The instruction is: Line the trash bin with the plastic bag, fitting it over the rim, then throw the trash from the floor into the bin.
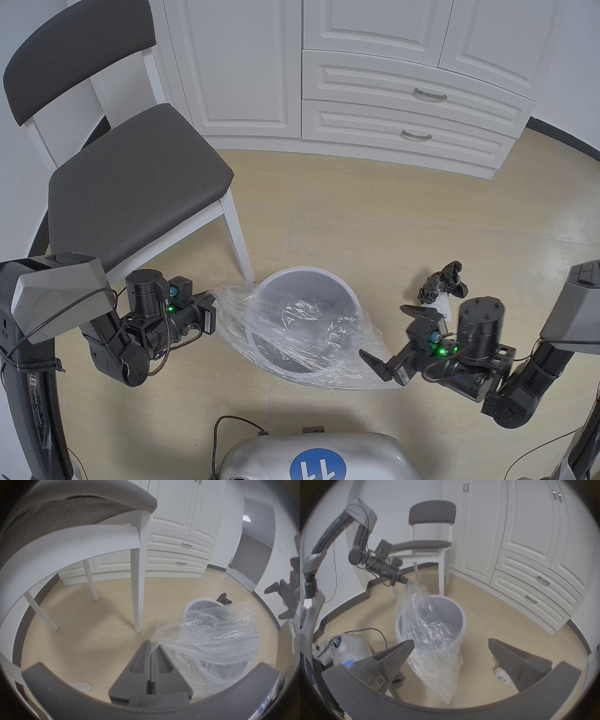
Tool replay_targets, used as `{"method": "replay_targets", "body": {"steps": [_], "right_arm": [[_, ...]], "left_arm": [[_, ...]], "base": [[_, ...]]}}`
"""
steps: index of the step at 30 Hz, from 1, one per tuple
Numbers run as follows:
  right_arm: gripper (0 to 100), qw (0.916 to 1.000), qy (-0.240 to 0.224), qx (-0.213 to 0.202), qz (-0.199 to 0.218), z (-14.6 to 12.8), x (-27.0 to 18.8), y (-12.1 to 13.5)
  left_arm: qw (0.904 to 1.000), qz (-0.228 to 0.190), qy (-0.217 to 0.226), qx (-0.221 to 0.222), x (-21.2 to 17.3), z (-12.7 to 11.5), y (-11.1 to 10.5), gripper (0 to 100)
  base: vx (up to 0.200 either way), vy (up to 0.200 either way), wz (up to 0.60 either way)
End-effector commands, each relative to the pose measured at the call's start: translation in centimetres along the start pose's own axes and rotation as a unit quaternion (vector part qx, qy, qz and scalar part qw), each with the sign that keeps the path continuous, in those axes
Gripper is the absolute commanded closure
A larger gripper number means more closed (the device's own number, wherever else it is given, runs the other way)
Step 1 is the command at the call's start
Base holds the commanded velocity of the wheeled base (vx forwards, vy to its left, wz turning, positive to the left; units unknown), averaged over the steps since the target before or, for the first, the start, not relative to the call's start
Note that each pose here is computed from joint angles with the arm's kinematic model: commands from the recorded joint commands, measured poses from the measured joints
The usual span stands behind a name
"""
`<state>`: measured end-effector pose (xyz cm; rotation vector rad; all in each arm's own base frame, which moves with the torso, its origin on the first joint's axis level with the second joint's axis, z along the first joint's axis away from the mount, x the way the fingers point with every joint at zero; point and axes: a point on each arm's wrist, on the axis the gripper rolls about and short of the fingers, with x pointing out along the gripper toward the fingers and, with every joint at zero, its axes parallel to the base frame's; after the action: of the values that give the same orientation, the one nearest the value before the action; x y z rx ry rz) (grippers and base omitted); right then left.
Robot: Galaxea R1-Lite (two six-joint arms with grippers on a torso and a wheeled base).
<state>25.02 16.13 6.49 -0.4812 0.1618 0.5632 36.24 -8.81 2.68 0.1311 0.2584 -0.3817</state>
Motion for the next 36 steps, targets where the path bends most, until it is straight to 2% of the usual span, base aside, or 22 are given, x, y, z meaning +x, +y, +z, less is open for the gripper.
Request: {"method": "replay_targets", "body": {"steps": [1, 5, 6, 9, 12, 18, 23, 36], "right_arm": [[0, 0.9987, 0.015, -0.044, -0.021, 6.8, 3.4, 5.2], [0, 0.9945, 0.048, -0.089, -0.027, 5.8, 4.5, 6.4], [0, 0.9933, 0.053, -0.099, -0.027, 5.4, 4.7, 6.5], [0, 0.9914, 0.056, -0.117, -0.019, 5.2, 4.7, 7.2], [0, 0.9915, 0.055, -0.117, -0.019, 5.3, 4.6, 7.2], [0, 0.9908, 0.055, -0.116, -0.041, 6.0, 2.4, 6.5], [0, 0.9905, 0.055, -0.121, -0.034, 6.2, 1.0, 6.7], [0, 0.9859, 0.079, -0.147, 0.003, 4.5, 0.4, 8.9]], "left_arm": [[1.0000, -0.002, 0.000, 0.001, -1.1, 0.5, 0.0, 100], [1.0000, -0.004, 0.004, 0.000, -1.1, 0.3, -0.1, 100], [1.0000, -0.004, 0.005, 0.000, -1.1, 0.2, -0.1, 0], [1.0000, -0.003, 0.006, 0.001, -1.1, 0.1, 0.0, 0], [1.0000, -0.003, 0.006, 0.001, -1.1, 0.1, 0.0, 0], [1.0000, -0.002, 0.004, 0.004, -1.5, 0.4, -0.1, 0], [1.0000, 0.002, 0.001, 0.003, -1.6, 0.6, 0.2, 0], [1.0000, 0.006, -0.007, 0.001, -3.1, 0.2, 0.0, 0]], "base": [[0.000, 0.000, 0.00], [0.000, 0.000, 0.00], [0.000, 0.000, 0.00], [0.000, 0.000, 0.00], [0.000, 0.000, 0.00], [0.000, 0.000, 0.00], [0.000, 0.000, 0.00], [0.000, 0.000, 0.00]]}}
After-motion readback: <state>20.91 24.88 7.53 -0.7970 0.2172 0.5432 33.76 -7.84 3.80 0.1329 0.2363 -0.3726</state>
